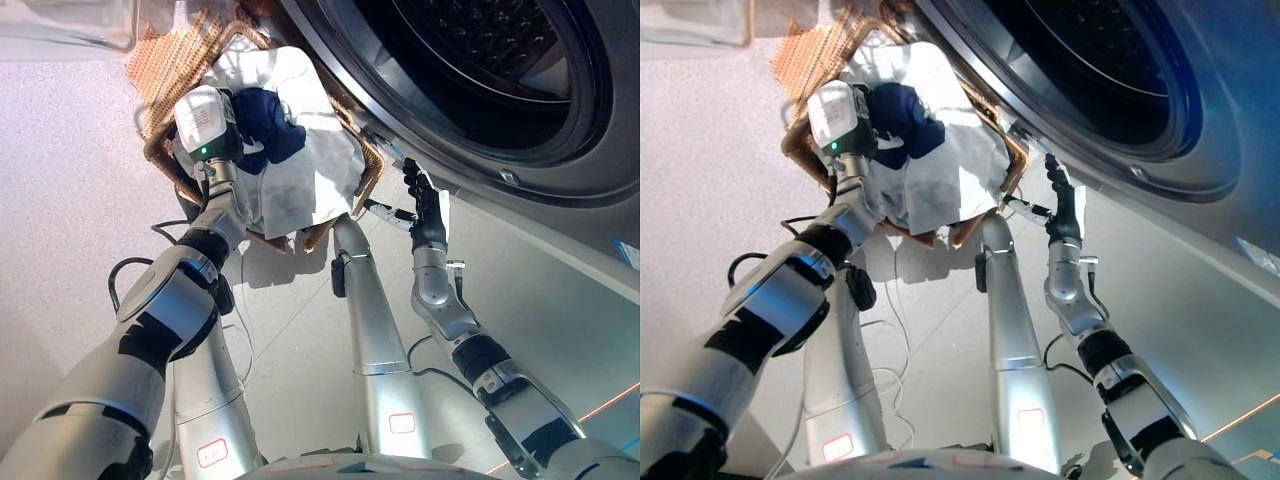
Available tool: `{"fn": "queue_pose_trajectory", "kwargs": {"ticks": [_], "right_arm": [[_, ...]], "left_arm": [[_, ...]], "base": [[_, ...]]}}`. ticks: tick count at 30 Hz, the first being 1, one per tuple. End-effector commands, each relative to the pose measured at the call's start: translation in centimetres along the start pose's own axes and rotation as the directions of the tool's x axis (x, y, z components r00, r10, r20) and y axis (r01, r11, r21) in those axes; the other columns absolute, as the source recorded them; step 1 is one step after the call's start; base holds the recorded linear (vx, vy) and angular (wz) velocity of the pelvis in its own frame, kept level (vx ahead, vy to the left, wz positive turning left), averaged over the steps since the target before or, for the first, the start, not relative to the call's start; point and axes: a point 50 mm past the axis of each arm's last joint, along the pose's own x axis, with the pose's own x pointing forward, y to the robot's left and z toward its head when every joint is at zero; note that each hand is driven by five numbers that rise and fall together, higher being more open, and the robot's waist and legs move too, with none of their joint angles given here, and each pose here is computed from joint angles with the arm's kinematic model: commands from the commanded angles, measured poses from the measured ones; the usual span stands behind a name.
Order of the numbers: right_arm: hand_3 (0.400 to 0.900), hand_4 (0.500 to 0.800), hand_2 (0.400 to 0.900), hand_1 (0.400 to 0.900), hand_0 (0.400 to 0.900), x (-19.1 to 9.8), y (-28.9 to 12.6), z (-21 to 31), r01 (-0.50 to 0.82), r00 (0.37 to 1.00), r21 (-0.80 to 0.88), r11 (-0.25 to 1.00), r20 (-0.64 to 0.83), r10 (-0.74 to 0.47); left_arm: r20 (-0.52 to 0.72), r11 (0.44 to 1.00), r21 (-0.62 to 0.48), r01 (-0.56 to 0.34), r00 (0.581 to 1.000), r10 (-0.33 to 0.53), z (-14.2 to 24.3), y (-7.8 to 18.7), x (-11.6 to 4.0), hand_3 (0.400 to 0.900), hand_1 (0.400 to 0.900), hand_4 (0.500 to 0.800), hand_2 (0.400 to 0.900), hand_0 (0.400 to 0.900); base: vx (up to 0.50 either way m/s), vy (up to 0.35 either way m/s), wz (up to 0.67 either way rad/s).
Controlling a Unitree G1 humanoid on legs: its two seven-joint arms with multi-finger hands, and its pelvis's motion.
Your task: Put the clothes in the basket into the washing machine.
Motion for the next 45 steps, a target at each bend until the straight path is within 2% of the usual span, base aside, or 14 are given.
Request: {"fn": "queue_pose_trajectory", "kwargs": {"ticks": [1,7,10,14,17,19,21,22,23,26,30,36,43,45], "right_arm": [[0.900,0.800,0.900,0.900,0.900,-1.5,-0.7,-0.7,0.004,1.000,0.002,1.000,0.016,-0.004],[0.900,0.800,0.900,0.900,0.900,-1.6,-1.1,-2.1,-0.005,0.998,-0.037,0.999,-0.057,0.003],[0.900,0.800,0.900,0.900,0.900,-2.1,-1.7,-3.5,-0.012,0.993,-0.077,0.997,-0.117,0.003],[0.900,0.800,0.900,0.900,0.900,-2.9,-2.7,-4.9,-0.022,0.982,-0.107,0.994,-0.189,0.002],[0.900,0.800,0.900,0.900,0.900,-3.7,-3.4,-6.3,-0.037,0.965,-0.124,0.992,-0.262,0.003],[0.900,0.800,0.900,0.900,0.900,-4.6,-4.0,-7.8,-0.041,0.939,-0.134,0.990,-0.344,-0.008],[0.900,0.800,0.900,0.900,0.900,-5.5,-4.2,-9.0,-0.058,0.915,-0.141,0.988,-0.403,-0.003],[0.900,0.800,0.900,0.900,0.900,-6.2,-4.7,-9.9,-0.067,0.893,-0.155,0.986,-0.450,-0.010],[0.900,0.800,0.900,0.900,0.900,-6.5,-4.8,-10.3,-0.070,0.883,-0.154,0.986,-0.470,-0.011],[0.900,0.800,0.900,0.900,0.900,-8.1,-5.5,-11.7,-0.077,0.839,-0.152,0.985,-0.543,-0.018],[0.900,0.800,0.900,0.900,0.900,-9.7,-6.2,-12.7,-0.086,0.803,-0.151,0.985,-0.595,-0.021],[0.900,0.800,0.900,0.900,0.900,-10.8,-7.5,-13.0,-0.072,0.792,-0.161,0.984,-0.609,-0.042],[0.900,0.800,0.900,0.900,0.900,-9.8,-7.2,-11.4,-0.090,0.846,-0.139,0.986,-0.534,0.002],[0.900,0.800,0.900,0.900,0.900,-9.9,-7.4,-11.3,-0.093,0.850,-0.140,0.986,-0.527,0.005]], "left_arm": [[0.005,0.987,-0.073,0.140,0.990,-0.140,0.9,-3.7,-3.6,0.400,0.400,0.500,0.400,0.400],[0.006,0.955,-0.195,0.226,0.973,-0.229,1.8,-5.4,-5.9,0.400,0.400,0.500,0.400,0.400],[-0.003,0.911,-0.285,0.297,0.950,-0.311,1.9,-6.7,-7.7,0.400,0.400,0.500,0.400,0.400],[-0.015,0.811,-0.464,0.357,0.912,-0.410,2.2,-7.8,-9.9,0.400,0.400,0.500,0.400,0.400],[-0.013,0.699,-0.611,0.373,0.877,-0.480,2.7,-8.3,-11.2,0.400,0.400,0.500,0.400,0.400],[0.002,0.590,-0.714,0.377,0.844,-0.537,2.9,-8.6,-12.0,0.400,0.400,0.500,0.400,0.400],[0.029,0.522,-0.761,0.385,0.824,-0.566,3.4,-8.8,-12.5,0.400,0.400,0.500,0.400,0.400],[0.065,0.440,-0.816,0.376,0.815,-0.576,4.2,-8.6,-12.6,0.400,0.400,0.500,0.400,0.400],[0.080,0.417,-0.824,0.384,0.807,-0.585,4.6,-8.7,-12.9,0.400,0.400,0.500,0.400,0.400],[0.173,0.273,-0.877,0.395,0.790,-0.588,6.9,-8.1,-12.8,0.400,0.400,0.500,0.400,0.400],[0.204,0.180,-0.910,0.374,0.782,-0.589,8.9,-7.8,-12.2,0.400,0.400,0.500,0.400,0.400],[0.221,0.021,-0.957,0.289,0.775,-0.592,11.7,-7.0,-10.9,0.400,0.400,0.500,0.400,0.400],[0.216,-0.059,-0.974,0.221,0.806,-0.551,13.8,-5.2,-7.9,0.400,0.400,0.500,0.400,0.400],[0.220,-0.082,-0.974,0.210,0.809,-0.545,14.3,-4.9,-7.4,0.400,0.400,0.500,0.400,0.400]], "base": [[0.030,0.056,0.06],[0.046,0.065,0.13],[0.083,0.056,0.12],[0.112,0.053,0.13],[0.111,0.051,0.08],[0.105,0.036,0.10],[0.083,0.029,0.06],[0.066,0.030,0.02],[0.061,0.022,0.02],[0.041,0.020,-0.02],[0.020,0.019,-0.12],[0.028,-0.007,-0.15],[0.029,-0.012,-0.27],[0.043,-0.017,-0.17]]}}
